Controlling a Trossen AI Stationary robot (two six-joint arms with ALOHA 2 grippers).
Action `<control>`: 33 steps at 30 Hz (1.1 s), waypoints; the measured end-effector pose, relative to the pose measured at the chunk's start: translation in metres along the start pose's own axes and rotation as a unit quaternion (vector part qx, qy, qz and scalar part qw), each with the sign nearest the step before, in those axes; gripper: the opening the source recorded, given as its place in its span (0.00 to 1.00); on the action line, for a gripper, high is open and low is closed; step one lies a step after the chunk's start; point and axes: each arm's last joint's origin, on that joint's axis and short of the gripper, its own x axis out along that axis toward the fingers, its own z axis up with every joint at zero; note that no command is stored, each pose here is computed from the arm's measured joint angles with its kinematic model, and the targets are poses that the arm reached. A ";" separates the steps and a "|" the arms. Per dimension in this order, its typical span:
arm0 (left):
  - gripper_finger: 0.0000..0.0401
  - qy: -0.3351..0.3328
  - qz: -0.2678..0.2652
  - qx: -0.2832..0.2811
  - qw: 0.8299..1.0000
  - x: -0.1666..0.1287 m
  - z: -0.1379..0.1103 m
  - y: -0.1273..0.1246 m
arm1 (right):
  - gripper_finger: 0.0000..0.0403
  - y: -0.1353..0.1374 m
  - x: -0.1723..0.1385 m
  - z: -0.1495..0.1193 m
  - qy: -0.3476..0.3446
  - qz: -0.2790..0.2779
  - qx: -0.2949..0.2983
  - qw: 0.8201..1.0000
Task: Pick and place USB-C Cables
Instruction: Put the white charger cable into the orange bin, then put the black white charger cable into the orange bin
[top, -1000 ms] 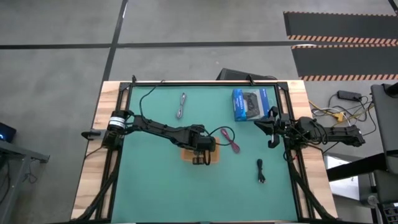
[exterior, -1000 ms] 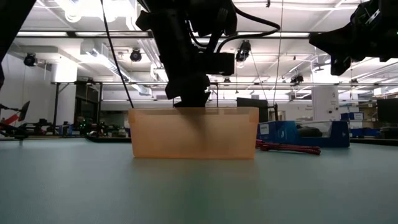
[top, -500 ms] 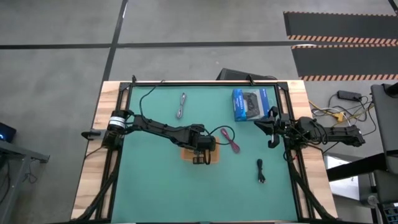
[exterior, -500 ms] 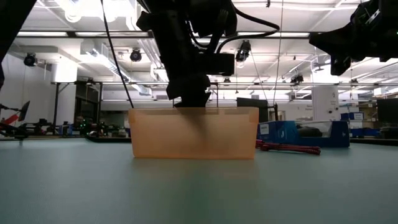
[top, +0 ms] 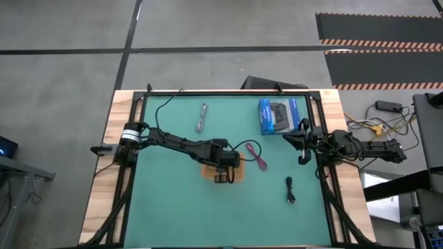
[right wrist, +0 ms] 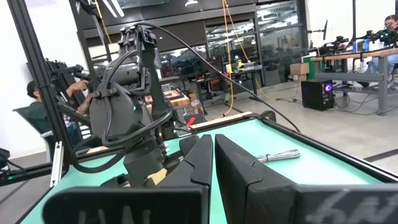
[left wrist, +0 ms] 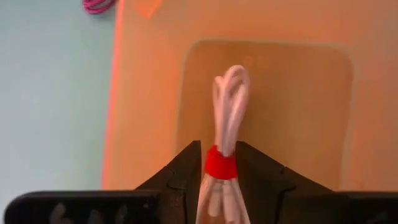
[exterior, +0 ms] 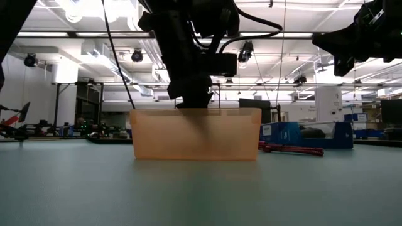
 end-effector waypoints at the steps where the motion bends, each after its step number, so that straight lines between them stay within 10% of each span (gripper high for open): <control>1: 0.22 0.000 -0.001 0.000 1.000 0.000 0.000 0.000 | 0.02 0.000 0.000 0.000 0.000 0.000 0.000 1.000; 16: 0.48 -0.070 -0.005 0.001 0.998 -0.060 0.010 0.012 | 0.02 0.000 0.000 -0.001 0.006 -0.001 -0.001 1.000; 33: 0.49 -0.150 0.067 -0.023 0.986 -0.133 -0.034 0.037 | 0.02 0.000 0.000 -0.003 0.013 -0.002 0.016 1.000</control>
